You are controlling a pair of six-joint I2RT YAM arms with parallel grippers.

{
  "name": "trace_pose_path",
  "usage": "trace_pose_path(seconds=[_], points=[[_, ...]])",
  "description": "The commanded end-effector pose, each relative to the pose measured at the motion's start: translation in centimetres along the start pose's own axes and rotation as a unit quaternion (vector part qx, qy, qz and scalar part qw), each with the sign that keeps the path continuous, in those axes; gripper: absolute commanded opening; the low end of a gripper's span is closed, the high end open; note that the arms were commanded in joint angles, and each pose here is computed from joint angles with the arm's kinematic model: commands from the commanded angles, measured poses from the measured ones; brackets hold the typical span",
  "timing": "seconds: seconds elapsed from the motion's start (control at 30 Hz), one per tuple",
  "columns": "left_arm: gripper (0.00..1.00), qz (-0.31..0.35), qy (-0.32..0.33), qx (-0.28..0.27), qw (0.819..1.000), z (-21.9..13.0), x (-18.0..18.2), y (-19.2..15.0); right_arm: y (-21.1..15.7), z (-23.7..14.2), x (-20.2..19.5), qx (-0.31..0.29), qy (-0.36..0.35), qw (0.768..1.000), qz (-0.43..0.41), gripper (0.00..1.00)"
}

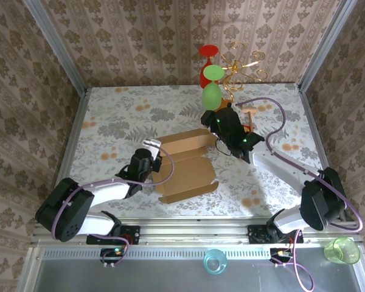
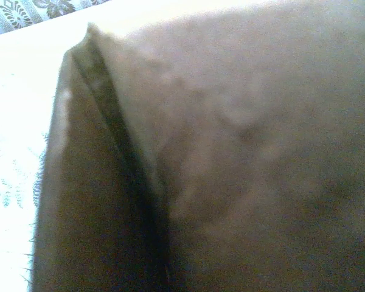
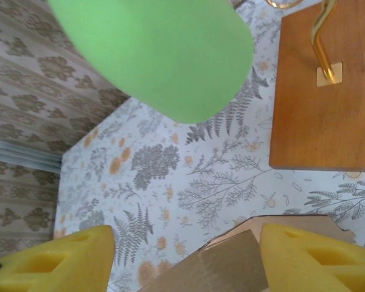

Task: Fold the paper box

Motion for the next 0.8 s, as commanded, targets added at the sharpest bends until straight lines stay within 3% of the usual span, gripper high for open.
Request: trace_pose_path(seconds=[0.0, 0.47, 0.77], points=[[0.00, 0.006, -0.007, 0.013, 1.000, 0.6, -0.1, 0.1, -0.6, 1.1, -0.3, 0.026, -0.018, 0.999, -0.024, 0.66], [0.00, 0.013, -0.001, 0.027, 1.000, 1.8, -0.3, 0.0, -1.5, 4.9, -1.4, 0.077, -0.040, 0.996, -0.018, 0.70], [0.00, 0.013, -0.004, 0.029, 1.000, 2.2, -0.4, 0.0, -2.0, 4.8, -1.6, 0.092, -0.023, 0.995, 0.004, 0.62]])
Point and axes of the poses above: each hand's point on the last joint's axis, 136 mm out from that joint toward the fingers, its own z axis out along the fingers, its own x axis along the line the jaws close on, y = z × x, the point moved 9 cm from there along -z, back along the fingers, and after that the axes turned 12 degrees about z, right-handed, at the moved point
